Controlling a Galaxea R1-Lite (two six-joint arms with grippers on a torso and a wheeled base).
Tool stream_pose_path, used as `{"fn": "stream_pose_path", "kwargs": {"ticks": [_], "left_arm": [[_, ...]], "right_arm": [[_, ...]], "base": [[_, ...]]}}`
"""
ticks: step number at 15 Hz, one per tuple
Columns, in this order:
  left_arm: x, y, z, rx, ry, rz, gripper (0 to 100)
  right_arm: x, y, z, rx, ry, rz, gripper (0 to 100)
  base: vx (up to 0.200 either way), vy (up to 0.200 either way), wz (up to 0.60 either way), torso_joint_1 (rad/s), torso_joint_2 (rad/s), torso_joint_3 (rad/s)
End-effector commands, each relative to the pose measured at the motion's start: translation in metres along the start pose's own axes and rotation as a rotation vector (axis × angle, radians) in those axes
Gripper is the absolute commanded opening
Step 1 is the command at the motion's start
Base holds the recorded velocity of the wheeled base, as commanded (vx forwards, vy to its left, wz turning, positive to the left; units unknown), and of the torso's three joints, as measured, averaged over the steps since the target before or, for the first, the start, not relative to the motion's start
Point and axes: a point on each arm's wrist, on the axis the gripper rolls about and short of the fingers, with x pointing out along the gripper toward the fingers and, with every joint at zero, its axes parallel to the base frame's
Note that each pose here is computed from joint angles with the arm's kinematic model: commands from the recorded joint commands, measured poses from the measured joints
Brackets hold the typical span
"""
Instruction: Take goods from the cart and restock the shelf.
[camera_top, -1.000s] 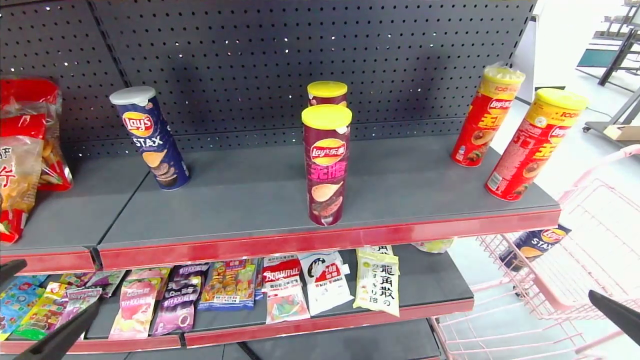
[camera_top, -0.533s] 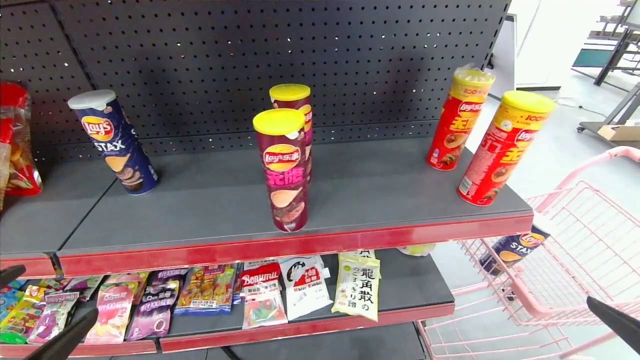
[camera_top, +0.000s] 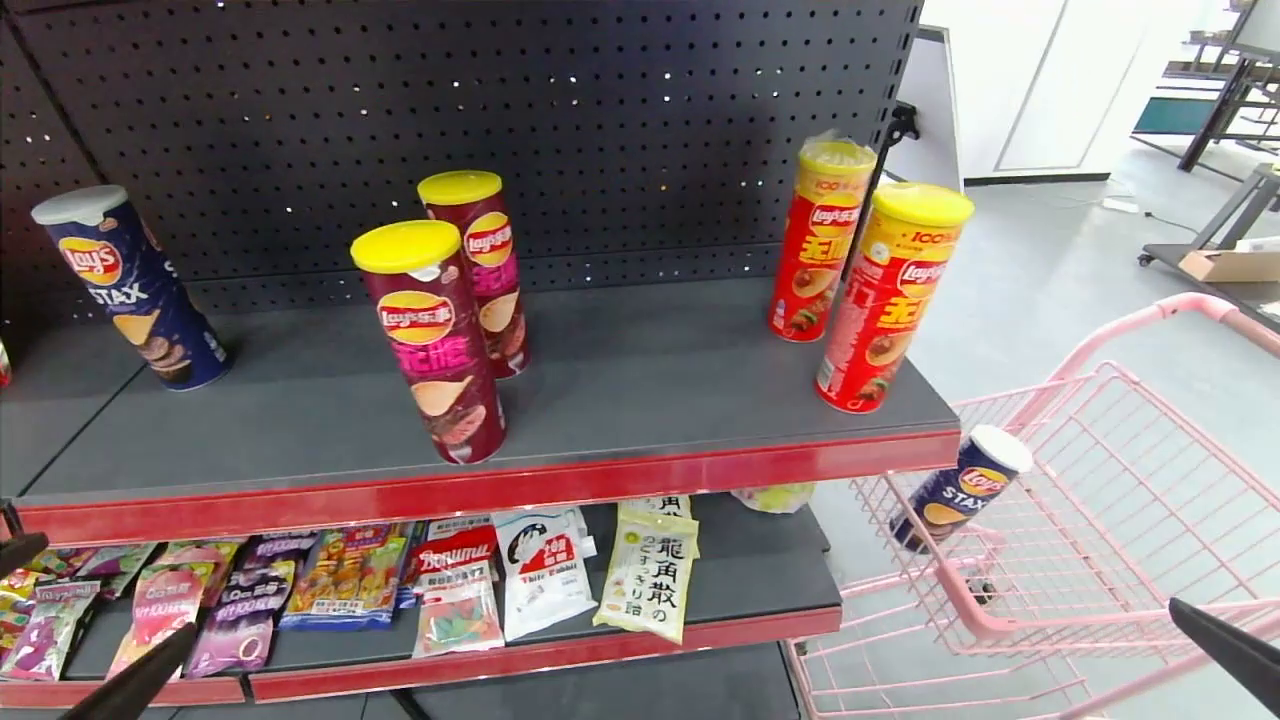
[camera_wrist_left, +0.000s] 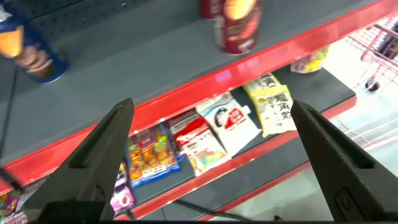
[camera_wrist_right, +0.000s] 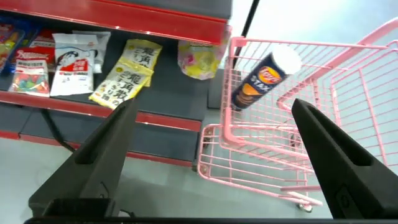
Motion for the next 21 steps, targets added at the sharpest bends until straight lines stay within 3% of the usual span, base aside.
{"fn": "stream_pose_path", "kwargs": {"ticks": [1,6,14,21], "left_arm": [[-0.001,-0.001,-0.003,0.019,0.004,-0.002,100],[-0.009,-0.003,-0.012,0.022,-0.017,-0.002,100],[-0.012,-0.003,-0.012,0.022,-0.036,-0.001,100],[-0.019,-0.003,-0.015,0.020,-0.053,0.003,100]], "right_arm": [[0.001,0.000,0.000,0.000,0.004,0.002,100],[0.002,0.001,-0.005,0.000,0.018,0.006,100],[0.003,0.001,-0.008,0.002,0.029,0.009,100],[0.005,0.001,-0.008,0.004,0.039,0.001,100]], "base": [[0.000,0.000,0.00,0.000,0.00,0.000],[0.000,0.000,0.00,0.000,0.00,0.000],[0.000,0.000,-0.60,0.002,0.00,0.004],[0.000,0.000,0.00,0.000,0.00,0.000]]}}
